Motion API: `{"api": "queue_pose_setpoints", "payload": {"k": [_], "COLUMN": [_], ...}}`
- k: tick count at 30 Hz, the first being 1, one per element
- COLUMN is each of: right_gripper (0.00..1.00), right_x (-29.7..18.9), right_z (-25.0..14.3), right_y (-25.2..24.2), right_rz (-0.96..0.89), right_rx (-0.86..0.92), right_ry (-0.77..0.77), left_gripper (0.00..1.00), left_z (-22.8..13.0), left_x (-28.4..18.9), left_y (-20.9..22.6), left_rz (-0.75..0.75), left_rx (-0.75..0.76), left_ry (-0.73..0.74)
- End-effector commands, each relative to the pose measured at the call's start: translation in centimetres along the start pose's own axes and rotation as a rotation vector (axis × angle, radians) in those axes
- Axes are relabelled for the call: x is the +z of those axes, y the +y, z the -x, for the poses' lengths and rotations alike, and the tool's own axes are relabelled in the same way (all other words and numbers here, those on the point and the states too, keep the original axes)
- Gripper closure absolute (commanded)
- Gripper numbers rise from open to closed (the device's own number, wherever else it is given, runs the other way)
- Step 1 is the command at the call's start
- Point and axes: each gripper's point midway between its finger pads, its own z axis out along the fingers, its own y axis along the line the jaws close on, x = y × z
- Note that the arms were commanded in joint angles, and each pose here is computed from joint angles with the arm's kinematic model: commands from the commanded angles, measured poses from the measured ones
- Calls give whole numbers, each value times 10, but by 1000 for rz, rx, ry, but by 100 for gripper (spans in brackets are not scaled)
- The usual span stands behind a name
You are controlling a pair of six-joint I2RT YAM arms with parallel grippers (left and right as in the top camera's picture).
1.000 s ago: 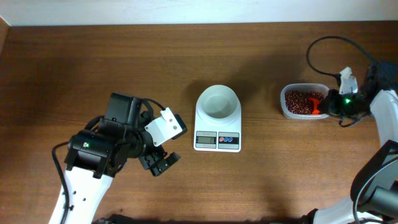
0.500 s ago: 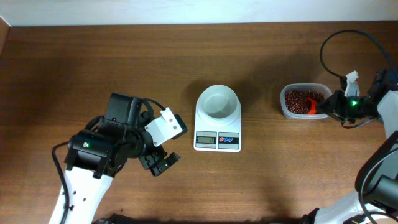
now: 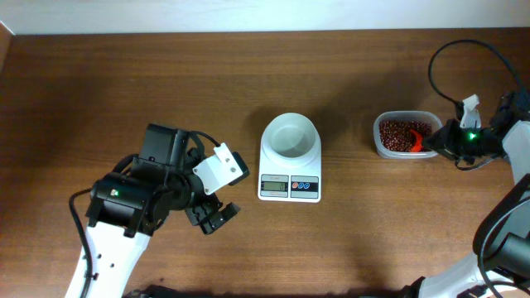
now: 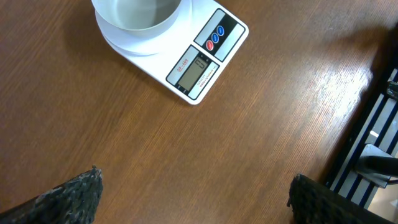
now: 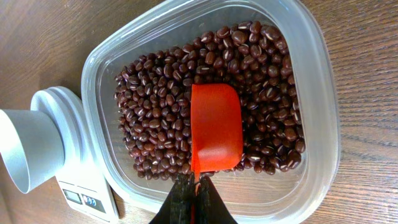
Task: Scoop and weigh 50g on scale
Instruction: 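Dip the scoop into the red beans with the right gripper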
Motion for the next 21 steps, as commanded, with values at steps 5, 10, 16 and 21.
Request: {"api": "queue_pose_setpoints", "payload": {"k": [5, 10, 16, 21], "right_gripper": [96, 96, 96, 96], "right_x": [8, 8, 3, -16], "right_z": [-3, -9, -6, 1], "right_y": [-10, -4, 1, -8], "right_rz": [-40, -4, 58, 149], "right_rx": [52, 69, 88, 155], "right_ry": [22, 44, 25, -33], "left_gripper": [1, 1, 1, 1], "left_z": [-1, -1, -1, -1], "left_x": [0, 0, 0, 0], "left_y": [-3, -3, -3, -3], "left_rz": [-12, -12, -12, -12], "left_rx": [-1, -1, -1, -1], "left_ry": [-9, -9, -9, -9]}}
